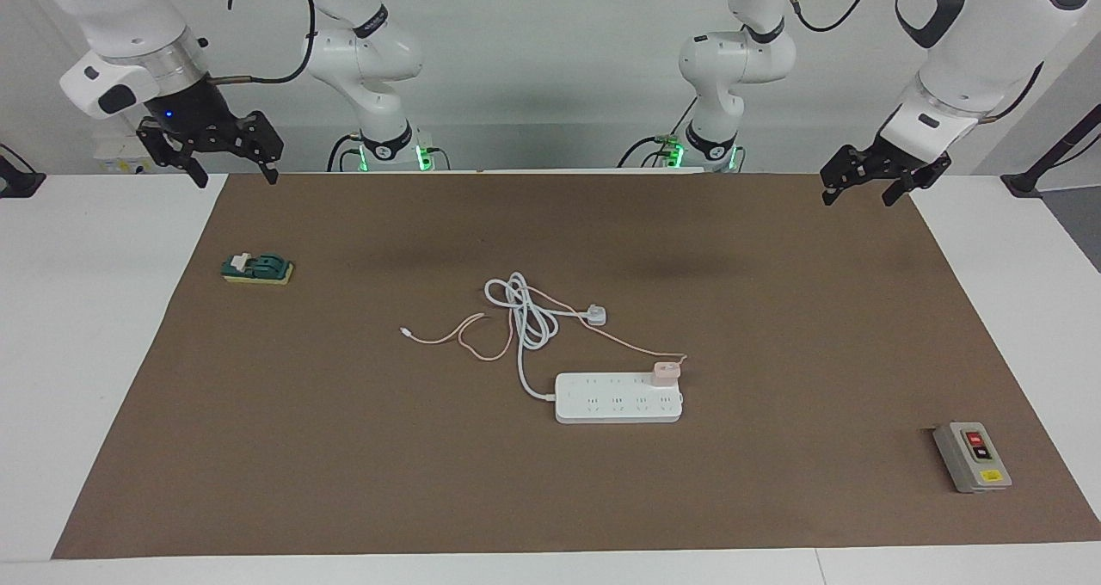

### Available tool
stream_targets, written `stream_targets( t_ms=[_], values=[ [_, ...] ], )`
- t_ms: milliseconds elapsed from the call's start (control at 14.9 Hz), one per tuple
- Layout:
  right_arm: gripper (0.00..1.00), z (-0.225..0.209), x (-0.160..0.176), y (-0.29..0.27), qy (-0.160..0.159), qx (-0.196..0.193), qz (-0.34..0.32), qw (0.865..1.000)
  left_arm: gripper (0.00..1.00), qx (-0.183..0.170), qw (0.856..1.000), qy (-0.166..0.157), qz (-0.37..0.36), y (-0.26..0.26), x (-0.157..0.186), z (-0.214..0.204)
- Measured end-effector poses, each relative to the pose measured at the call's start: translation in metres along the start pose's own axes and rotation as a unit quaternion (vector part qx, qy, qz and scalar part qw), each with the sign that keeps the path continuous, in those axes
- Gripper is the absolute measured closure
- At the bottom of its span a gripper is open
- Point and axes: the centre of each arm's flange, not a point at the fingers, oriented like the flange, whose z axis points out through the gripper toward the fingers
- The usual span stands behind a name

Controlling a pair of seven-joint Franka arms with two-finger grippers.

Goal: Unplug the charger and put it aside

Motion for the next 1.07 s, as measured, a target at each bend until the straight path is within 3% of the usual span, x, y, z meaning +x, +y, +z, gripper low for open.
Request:
stream_targets(
  t_ms=[201,603,871,1072],
  values=[
    [0.0,0.0,0.0,-0.003,0.0,0.0,0.025,1.0,0.0,0.007,1.0,0.001,0.002,0.0,0.0,-0.001],
    [0.0,0.021,0.014,-0.084,-0.01,0.016,0.198,0.98,0.0,0.012,1.0,0.014,0.007,0.005,0.0,-0.015],
    [0.0,0.067,0.039,-0.136,-0.029,0.054,0.31,0.949,0.0,0.013,1.0,0.019,0.008,0.006,0.0,-0.02],
    [0.0,0.112,0.065,-0.187,-0.046,0.084,0.396,0.913,0.0,0.012,1.0,0.017,0.008,0.006,0.001,-0.017]
  ],
)
